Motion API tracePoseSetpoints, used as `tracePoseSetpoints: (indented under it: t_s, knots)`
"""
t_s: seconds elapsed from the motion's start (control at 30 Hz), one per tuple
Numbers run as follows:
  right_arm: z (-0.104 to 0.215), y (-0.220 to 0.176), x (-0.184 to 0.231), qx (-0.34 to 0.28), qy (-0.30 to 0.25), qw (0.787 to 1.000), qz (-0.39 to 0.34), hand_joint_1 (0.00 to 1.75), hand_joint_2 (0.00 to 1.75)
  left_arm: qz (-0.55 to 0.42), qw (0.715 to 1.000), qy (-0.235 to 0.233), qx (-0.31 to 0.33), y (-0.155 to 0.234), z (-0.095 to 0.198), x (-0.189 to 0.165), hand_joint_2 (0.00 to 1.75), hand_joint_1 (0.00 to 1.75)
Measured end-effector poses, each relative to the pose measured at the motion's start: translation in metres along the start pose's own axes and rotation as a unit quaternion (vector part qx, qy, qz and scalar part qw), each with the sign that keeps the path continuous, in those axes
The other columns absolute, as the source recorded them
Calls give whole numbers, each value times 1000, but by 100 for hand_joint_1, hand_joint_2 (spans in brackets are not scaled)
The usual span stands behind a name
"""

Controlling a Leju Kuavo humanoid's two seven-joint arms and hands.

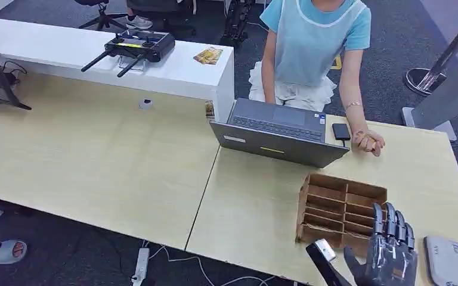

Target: Pass the card to the sensor for recognition and then transmit it.

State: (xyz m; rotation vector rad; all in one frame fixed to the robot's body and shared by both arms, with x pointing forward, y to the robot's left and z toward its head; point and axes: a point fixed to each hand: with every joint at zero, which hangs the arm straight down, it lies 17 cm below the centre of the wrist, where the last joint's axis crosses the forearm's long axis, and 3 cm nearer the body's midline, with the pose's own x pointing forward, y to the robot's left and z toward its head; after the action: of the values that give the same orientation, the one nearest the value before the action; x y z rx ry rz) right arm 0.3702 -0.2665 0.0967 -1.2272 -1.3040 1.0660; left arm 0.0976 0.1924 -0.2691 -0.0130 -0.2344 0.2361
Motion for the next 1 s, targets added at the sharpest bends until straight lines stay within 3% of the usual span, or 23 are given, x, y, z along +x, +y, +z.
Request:
tracePoseSetpoints:
  t_s: [1.0]
  knots:
    - [-4, 14, -27, 9, 22, 1000, 9, 0, 175, -8, 1000, -2, -4, -2, 0, 0, 0, 0]
